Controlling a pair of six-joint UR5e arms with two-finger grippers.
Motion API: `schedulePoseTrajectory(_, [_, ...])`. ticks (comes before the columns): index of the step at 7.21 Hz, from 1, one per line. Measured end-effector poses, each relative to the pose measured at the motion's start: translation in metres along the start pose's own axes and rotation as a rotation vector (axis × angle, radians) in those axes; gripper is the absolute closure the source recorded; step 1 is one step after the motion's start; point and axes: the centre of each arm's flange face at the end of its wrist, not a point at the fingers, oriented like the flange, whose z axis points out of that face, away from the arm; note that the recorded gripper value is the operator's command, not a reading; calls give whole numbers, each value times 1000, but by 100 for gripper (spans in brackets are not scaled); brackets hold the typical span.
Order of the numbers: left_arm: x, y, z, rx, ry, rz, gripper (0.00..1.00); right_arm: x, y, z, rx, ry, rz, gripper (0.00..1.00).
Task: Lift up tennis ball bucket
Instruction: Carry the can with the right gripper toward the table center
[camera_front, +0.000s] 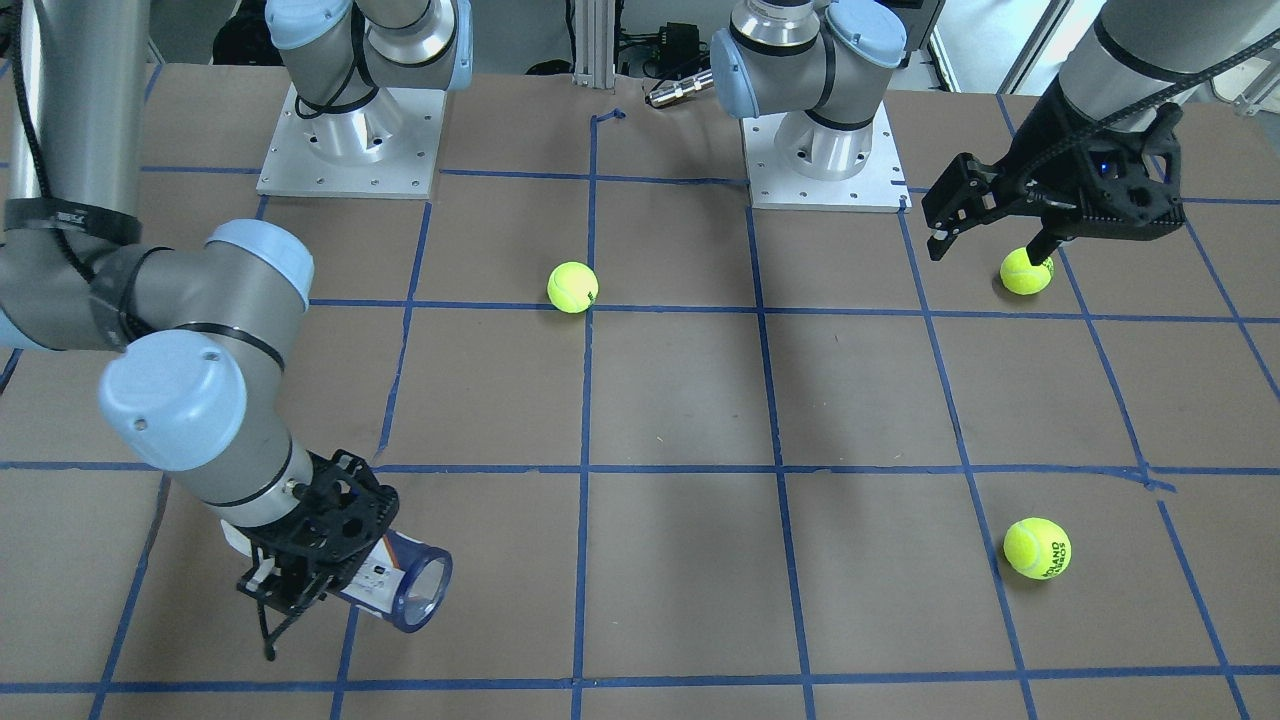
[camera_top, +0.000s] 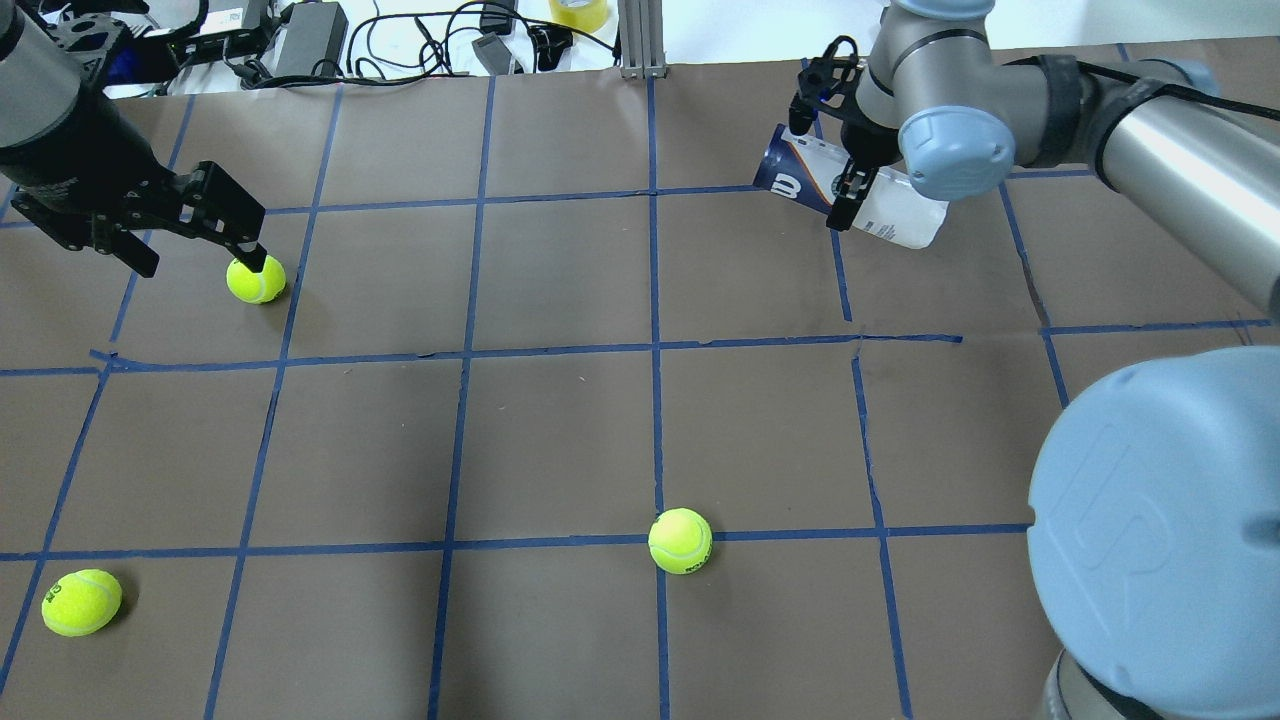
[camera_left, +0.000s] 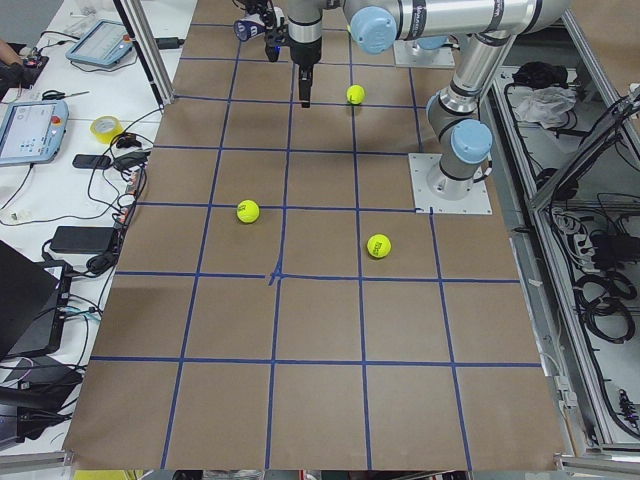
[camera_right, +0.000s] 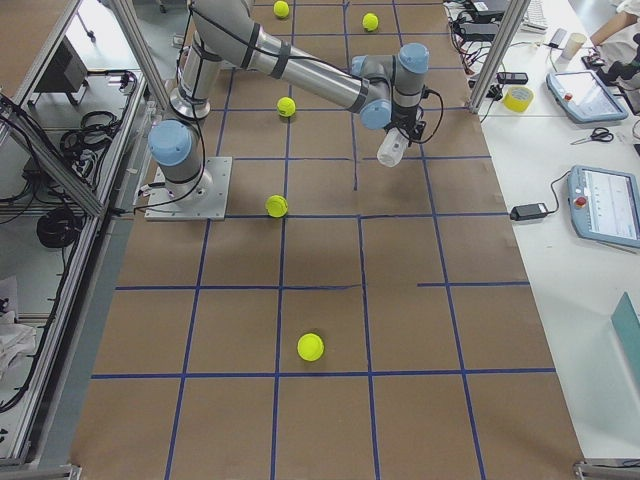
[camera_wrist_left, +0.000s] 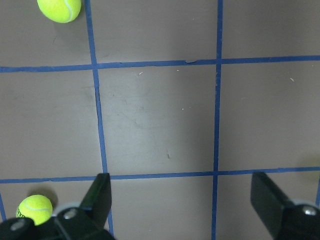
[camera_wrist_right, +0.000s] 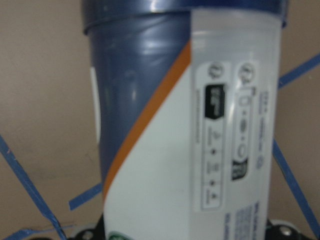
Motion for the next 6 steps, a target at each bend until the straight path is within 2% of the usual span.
schedulePoseTrajectory(2, [-2,0,0,0,-1,-3,0,-42,-62,-2,28,42,-143,21])
schedulePoseTrajectory(3, [-2,0,0,0,-2,-3,0,-63,-85,0,36,46,-207,20])
schedulePoseTrajectory(4, [-2,0,0,0,-1,-3,0,-81,-105,5,42,43,-274,18])
schedulePoseTrajectory(6, [-2,0,0,0,0,-4,0,-114,-148,26,71,79,-438,19])
